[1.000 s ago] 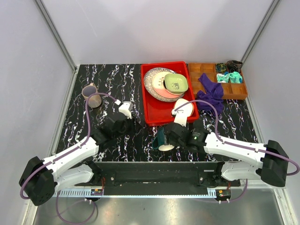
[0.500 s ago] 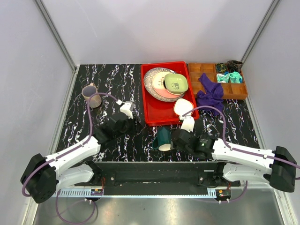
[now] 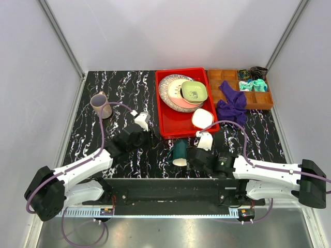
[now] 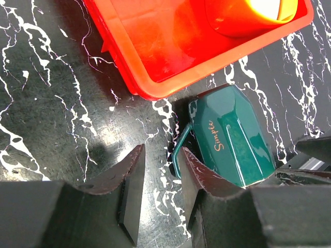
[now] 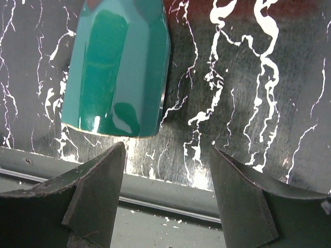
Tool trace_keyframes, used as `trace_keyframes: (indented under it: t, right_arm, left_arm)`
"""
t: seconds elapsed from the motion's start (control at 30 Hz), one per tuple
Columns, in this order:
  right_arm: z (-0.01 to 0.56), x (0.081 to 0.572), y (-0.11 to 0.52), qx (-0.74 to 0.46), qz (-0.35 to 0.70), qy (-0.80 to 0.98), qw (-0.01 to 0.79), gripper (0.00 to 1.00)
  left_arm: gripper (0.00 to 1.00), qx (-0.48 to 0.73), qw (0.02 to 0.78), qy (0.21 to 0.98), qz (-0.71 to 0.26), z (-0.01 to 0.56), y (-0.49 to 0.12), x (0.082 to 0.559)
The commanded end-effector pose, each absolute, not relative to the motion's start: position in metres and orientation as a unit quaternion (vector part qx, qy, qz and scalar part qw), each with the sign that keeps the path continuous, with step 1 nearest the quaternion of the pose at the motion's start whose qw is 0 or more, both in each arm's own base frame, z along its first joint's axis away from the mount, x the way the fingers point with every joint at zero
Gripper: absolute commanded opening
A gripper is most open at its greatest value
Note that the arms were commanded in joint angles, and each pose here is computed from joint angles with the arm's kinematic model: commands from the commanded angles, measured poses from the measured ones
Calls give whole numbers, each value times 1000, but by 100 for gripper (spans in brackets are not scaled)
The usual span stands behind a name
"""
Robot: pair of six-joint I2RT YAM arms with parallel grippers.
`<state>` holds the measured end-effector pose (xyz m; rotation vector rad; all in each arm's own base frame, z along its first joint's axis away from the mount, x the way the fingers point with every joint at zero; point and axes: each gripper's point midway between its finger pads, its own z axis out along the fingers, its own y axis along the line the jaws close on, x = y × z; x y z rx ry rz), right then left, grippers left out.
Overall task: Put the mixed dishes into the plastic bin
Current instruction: Pick up the cup at the center of the board.
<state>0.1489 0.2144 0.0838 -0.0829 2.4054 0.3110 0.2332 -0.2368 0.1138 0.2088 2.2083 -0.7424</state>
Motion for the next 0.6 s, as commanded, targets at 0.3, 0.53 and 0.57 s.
trace_keyframes:
  t: [0.3, 0.53, 0.57]
  right_arm:
    - [76, 144, 218, -28, 108, 930, 351, 75]
    - [70, 151, 228, -29, 110, 925, 363, 76]
    - [69, 152, 230, -28, 111, 924, 365, 76]
  left_arm:
    - [35, 81, 403, 853, -321, 122, -248, 235]
    - [34, 80, 402, 854, -319, 120, -247, 235]
    - [34, 79, 403, 854, -319, 120, -246, 235]
